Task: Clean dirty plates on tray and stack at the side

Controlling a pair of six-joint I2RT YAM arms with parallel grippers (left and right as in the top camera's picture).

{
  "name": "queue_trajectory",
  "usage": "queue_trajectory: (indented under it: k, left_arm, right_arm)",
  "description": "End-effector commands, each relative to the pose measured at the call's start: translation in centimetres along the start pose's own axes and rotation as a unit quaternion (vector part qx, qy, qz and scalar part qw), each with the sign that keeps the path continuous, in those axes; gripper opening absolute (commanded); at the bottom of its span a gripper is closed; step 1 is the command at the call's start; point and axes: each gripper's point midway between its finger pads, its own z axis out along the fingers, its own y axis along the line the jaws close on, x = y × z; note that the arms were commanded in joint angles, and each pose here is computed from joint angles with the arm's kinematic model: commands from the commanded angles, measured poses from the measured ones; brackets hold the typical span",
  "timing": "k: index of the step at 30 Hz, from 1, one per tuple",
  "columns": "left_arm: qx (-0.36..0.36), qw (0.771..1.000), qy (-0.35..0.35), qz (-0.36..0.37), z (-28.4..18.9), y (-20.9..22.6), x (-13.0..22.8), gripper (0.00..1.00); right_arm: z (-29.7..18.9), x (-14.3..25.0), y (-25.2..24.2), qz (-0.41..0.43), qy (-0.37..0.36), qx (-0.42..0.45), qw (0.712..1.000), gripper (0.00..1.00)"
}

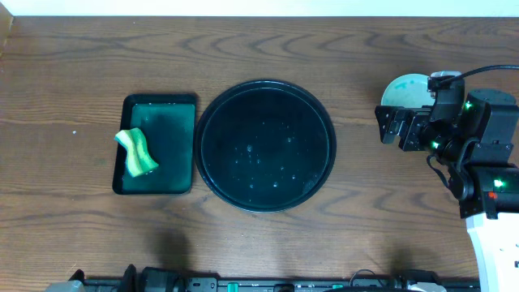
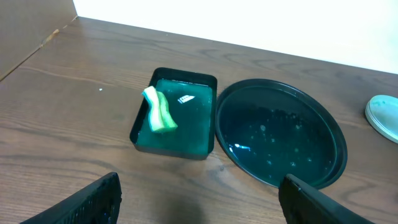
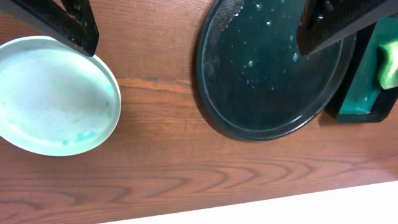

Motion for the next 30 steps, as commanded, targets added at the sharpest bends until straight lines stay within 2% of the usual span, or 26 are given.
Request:
queue_trajectory:
  k: [1, 6, 10, 21, 26, 30]
  left_arm:
    - [-0.001, 1.0, 0.003, 0.01, 0.1, 0.1, 0.1, 0.81]
    - [-0.001, 1.0, 0.003, 0.01, 0.1, 0.1, 0.1, 0.81]
    - [-0.001, 1.0, 0.003, 0.01, 0.1, 0.1, 0.1, 0.81]
    - [-0.001, 1.0, 0.003, 0.01, 0.1, 0.1, 0.1, 0.81]
    - [-0.001, 1.0, 0.003, 0.01, 0.1, 0.1, 0.1, 0.81]
    - [-0.001, 1.0, 0.003, 0.01, 0.1, 0.1, 0.1, 0.81]
  right_arm:
    - [-0.1, -0.2, 0.2, -0.014, -0.005, 0.001, 1.0, 0.99]
    - [-1.9, -1.9, 1.0, -0.037, -0.065, -0.005, 0.997, 0.99]
    - [-4.6, -1.9, 1.8, -0.063, -0.15, -0.013, 0.987, 0.99]
    - [-7.9, 3.4, 2.2, -0.115, -0.347, -0.048, 0.93, 0.99]
    - [-8.0, 5.2, 1.9, -0.121, -0.399, -0.06, 0.907, 0.99]
    - [-7.3, 6.2, 1.6, -0.125, -0.414, -0.063, 0.9, 0.99]
